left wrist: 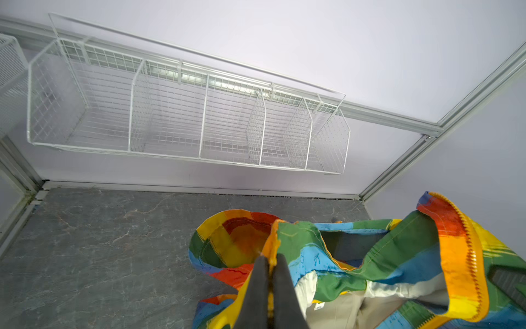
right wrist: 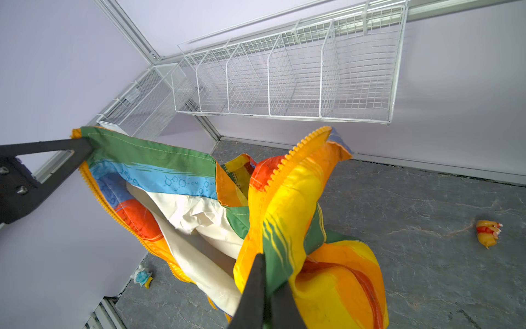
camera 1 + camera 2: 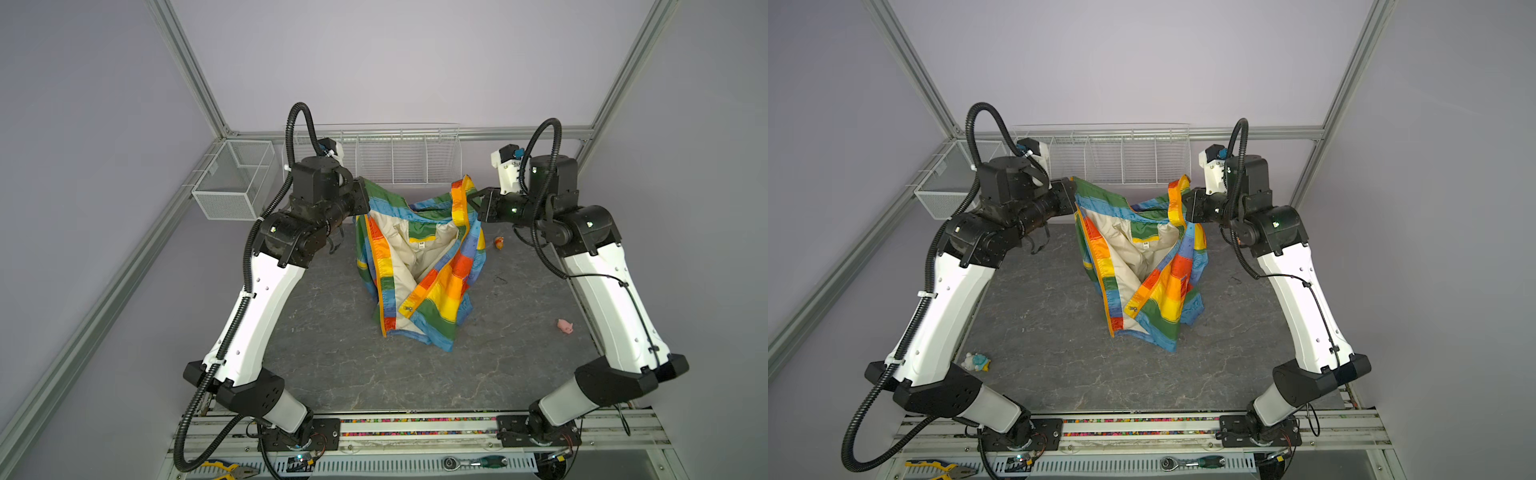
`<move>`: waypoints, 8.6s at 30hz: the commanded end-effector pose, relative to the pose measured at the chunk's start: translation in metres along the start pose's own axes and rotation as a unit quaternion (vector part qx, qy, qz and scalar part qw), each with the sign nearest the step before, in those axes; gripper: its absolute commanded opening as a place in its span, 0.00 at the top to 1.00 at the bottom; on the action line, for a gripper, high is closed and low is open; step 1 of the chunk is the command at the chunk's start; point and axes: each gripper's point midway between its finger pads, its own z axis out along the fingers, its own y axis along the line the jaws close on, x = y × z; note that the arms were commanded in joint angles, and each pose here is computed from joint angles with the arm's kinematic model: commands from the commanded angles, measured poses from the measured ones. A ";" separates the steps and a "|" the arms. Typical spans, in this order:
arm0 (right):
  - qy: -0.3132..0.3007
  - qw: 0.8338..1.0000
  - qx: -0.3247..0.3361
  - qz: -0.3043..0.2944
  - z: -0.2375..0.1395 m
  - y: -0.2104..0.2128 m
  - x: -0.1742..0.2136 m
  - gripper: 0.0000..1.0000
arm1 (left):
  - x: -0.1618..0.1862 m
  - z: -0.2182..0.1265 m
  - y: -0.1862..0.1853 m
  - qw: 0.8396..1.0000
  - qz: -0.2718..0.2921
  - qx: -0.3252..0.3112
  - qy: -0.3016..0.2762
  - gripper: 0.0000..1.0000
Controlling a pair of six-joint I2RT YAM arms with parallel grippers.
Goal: Zip up the jacket
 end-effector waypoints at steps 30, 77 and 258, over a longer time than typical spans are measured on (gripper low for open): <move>-0.140 0.958 -0.246 -0.042 -0.160 0.119 -0.046 0.92 | -0.065 -0.160 0.003 0.993 -0.032 0.048 -0.107 1.00; 0.132 0.979 0.146 0.054 0.115 -0.111 0.083 0.29 | 0.103 0.127 0.075 0.981 -0.016 -0.149 0.121 0.50; 0.385 0.922 0.002 -0.025 0.005 -0.005 0.378 0.93 | 0.377 0.215 -0.032 0.864 -0.339 0.182 0.326 0.50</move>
